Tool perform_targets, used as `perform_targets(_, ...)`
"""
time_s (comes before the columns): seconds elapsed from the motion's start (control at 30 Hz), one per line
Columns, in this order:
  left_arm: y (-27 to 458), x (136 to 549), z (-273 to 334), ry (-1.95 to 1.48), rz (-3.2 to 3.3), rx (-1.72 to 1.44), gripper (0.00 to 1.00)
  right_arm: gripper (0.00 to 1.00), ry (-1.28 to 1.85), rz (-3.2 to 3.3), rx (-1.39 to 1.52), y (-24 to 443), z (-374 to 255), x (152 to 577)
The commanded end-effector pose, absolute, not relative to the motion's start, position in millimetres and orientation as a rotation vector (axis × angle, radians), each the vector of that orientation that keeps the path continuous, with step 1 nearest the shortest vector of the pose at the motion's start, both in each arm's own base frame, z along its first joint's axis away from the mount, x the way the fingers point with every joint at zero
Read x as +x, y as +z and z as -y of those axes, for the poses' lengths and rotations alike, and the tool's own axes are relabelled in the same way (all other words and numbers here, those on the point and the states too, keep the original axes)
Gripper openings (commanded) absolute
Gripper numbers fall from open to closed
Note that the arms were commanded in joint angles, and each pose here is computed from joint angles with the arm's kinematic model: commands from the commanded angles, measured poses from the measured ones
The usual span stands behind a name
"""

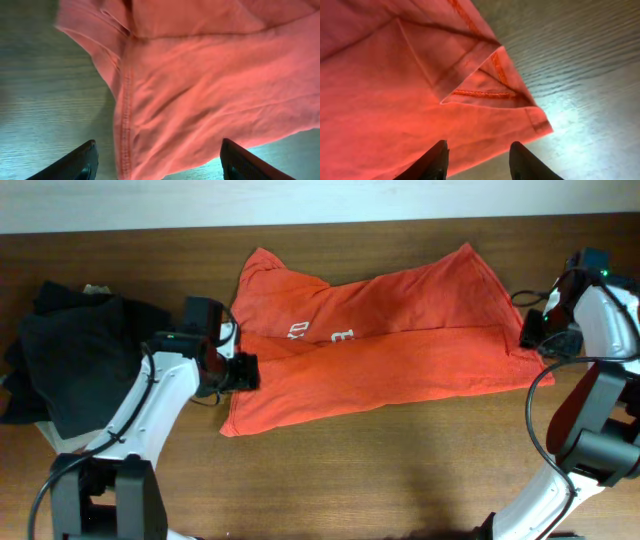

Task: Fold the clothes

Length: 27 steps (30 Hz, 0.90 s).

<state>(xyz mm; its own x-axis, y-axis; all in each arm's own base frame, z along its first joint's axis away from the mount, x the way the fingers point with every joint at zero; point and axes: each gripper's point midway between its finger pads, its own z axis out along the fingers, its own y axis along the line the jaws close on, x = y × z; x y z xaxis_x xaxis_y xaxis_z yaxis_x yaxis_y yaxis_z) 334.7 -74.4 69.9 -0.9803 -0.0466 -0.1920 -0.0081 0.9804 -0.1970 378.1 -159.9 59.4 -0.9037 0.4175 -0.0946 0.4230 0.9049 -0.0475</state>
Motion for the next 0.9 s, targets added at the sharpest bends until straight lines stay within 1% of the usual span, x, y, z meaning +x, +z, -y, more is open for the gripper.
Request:
perform_targets(0.0,42.9,309.7,74.7,-0.275,-3.014,-0.037,0.77,0.45,-0.116,-3.039,0.666,33.8,155.2,362.3)
perform_targets(0.03,32.6,300.0,73.2,-0.269,-3.051,-0.041,0.77,0.47,-0.112,-3.052,0.668,23.0,153.0,356.7)
perform_targets(0.1,19.4,285.2,71.0,-0.260,-3.103,-0.048,0.76,0.46,-0.110,-3.064,0.671,14.3,150.8,351.2)
perform_targets(0.17,8.8,273.2,68.7,-0.249,-3.141,-0.054,0.69,0.45,-0.108,-3.072,0.672,8.7,149.3,347.4)
perform_targets(0.2,3.4,268.0,66.2,-0.231,-3.154,-0.056,0.66,0.42,-0.107,-3.077,0.673,5.7,148.4,345.0)
perform_targets(0.23,-2.7,261.6,59.5,-0.176,-3.169,-0.058,0.59,0.37,-0.104,-3.088,0.676,3.0,146.8,341.3)
perform_targets(0.27,-11.8,252.0,51.4,-0.112,-3.186,-0.060,0.51,0.36,-0.094,-3.105,0.682,-1.1,143.8,335.8)
perform_targets(0.33,-20.8,240.9,44.9,-0.072,-3.207,-0.069,0.43,0.31,-0.087,-3.138,0.689,-7.6,139.6,324.9)
perform_targets(0.37,-25.8,233.0,38.7,-0.037,-3.224,-0.085,0.41,0.28,-0.086,-3.171,0.694,-14.4,136.0,313.5)
perform_targets(0.43,-29.4,219.4,19.6,0.045,-3.262,-0.151,0.43,0.23,-0.162,-3.223,0.755,-24.8,136.8,289.4)
perform_targets(0.47,-28.4,213.7,10.1,0.071,-3.284,-0.201,0.43,0.21,-0.161,-3.233,0.793,-25.8,134.6,284.0)
perform_targets(0.53,-27.0,205.3,-1.8,0.071,-3.314,-0.294,0.43,0.20,-0.155,-3.248,0.870,-23.8,130.6,276.1)
perform_targets(0.63,-24.7,192.5,-30.5,0.041,-3.335,-0.509,0.43,0.14,-0.081,-3.348,0.922,-16.9,115.0,253.5)
perform_targets(0.77,-23.8,188.2,-42.1,-0.027,-3.316,-0.664,0.44,0.15,-0.056,-3.446,0.949,-7.6,105.5,232.1)
perform_targets(0.87,-13.5,198.9,-37.9,-0.088,-3.265,-0.612,0.47,0.14,-0.002,-3.410,0.943,2.8,101.0,237.3)
